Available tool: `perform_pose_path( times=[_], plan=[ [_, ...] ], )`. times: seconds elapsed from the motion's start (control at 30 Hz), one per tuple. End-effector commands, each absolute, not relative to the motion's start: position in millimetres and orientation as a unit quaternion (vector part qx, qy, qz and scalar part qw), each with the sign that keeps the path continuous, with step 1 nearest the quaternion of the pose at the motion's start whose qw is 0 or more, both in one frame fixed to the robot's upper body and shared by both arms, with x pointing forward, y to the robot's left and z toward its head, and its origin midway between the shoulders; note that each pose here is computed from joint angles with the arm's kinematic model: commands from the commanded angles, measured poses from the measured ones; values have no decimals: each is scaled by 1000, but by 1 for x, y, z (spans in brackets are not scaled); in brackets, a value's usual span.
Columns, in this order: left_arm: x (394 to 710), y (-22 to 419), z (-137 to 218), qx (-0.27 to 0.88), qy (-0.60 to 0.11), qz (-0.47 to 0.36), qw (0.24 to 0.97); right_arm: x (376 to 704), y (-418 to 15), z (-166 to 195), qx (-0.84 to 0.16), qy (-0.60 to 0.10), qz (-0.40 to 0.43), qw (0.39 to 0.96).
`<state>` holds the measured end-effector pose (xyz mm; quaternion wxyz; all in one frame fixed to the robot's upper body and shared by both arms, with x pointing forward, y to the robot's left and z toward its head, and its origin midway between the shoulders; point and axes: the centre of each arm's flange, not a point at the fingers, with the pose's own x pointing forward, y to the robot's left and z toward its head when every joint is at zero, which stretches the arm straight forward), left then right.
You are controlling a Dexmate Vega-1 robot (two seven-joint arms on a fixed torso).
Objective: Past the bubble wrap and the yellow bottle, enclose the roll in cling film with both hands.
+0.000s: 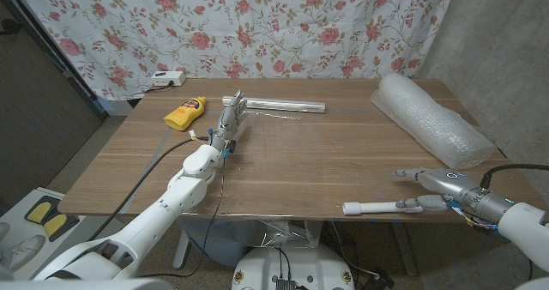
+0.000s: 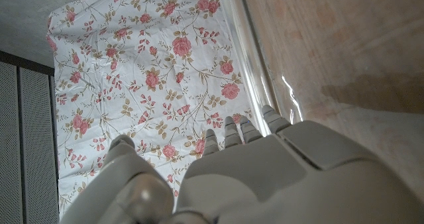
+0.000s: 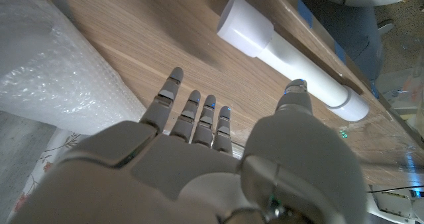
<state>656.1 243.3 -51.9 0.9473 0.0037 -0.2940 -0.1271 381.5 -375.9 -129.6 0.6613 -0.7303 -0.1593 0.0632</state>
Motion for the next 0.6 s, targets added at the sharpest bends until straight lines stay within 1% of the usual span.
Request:
perform_pose_path(
  times=[0.03,0.6],
  plan=[
    [655,244,-51,6,-294,-128,947,380,-377,-134,-742,-146,61,652],
    [653,242,-51,3,-295,-126,947,380,-374,-144,-761,-134,62,632]
  ],
)
